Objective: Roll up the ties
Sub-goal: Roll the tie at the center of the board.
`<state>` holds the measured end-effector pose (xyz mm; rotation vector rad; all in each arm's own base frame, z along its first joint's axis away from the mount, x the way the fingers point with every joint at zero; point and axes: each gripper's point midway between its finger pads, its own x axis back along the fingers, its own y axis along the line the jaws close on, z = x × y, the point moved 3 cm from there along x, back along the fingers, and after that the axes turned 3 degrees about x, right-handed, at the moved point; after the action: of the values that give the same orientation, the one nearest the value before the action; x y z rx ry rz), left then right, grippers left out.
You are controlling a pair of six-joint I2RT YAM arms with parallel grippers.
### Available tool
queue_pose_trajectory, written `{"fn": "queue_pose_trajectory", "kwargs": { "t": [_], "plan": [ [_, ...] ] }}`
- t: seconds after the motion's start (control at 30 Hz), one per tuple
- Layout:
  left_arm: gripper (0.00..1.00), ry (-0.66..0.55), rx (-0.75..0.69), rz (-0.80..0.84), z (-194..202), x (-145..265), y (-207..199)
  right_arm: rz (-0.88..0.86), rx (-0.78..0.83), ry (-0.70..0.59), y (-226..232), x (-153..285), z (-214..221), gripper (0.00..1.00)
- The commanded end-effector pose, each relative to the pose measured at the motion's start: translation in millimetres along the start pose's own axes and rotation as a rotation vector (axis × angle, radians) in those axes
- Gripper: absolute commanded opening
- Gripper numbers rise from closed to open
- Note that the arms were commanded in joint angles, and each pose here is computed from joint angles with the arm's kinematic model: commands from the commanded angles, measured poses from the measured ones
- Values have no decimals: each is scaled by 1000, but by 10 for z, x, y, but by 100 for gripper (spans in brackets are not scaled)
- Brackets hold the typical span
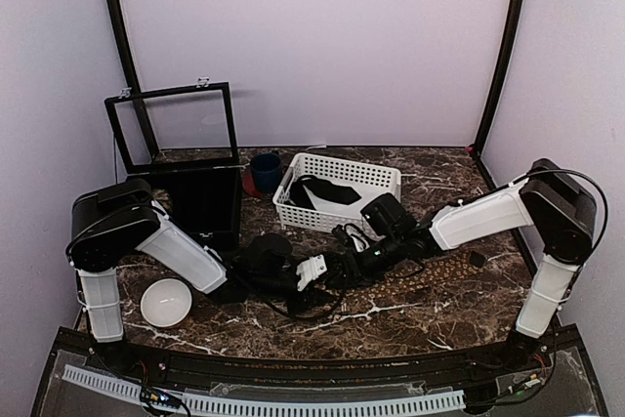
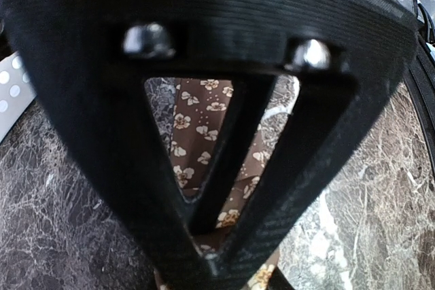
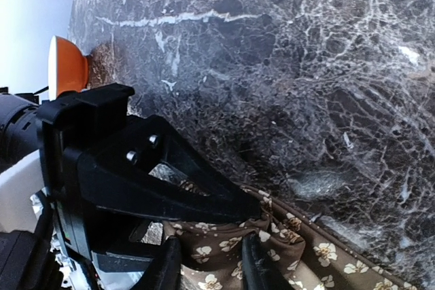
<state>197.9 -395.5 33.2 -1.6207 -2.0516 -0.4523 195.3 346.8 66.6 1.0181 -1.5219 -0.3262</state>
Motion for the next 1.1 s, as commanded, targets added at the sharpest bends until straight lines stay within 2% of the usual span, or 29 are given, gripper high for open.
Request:
{"fn": "queue_pose_trajectory", "kwargs": {
  "t": [0.0,0.07,0.17,0.2,0.3,0.33,0.4,0.53,0.67,0.77,1.07],
  "plan": [
    [29,250,55,0,651,55,-49,108,-21,64,-200,-95,150,39],
    [29,249,58,0,653,57,-47,110,-22,62,-189,-94,156,43],
    [29,243,60,-5,648,51,-35,97,-13,63,-130,-140,152,40],
    [29,242,58,-2,645,50,-37,95,-10,67,-120,-166,160,34],
    [30,238,60,-1,636,55,-32,87,-13,72,-127,-187,177,6],
    [31,235,65,-1,633,66,-25,90,-16,65,-139,-171,171,0],
    [35,219,72,2,633,95,-17,77,-22,56,-152,-133,177,0],
    [59,153,68,-11,557,162,19,-1,-35,9,-130,-37,161,0],
    [78,25,77,-6,419,198,-5,-66,-32,-28,-107,1,118,0],
    [81,-100,77,25,277,165,-72,-131,-45,-50,-84,13,90,0],
    [80,-158,68,1,287,-166,-156,-212,-32,-95,-19,83,25,0]
  ]
}}
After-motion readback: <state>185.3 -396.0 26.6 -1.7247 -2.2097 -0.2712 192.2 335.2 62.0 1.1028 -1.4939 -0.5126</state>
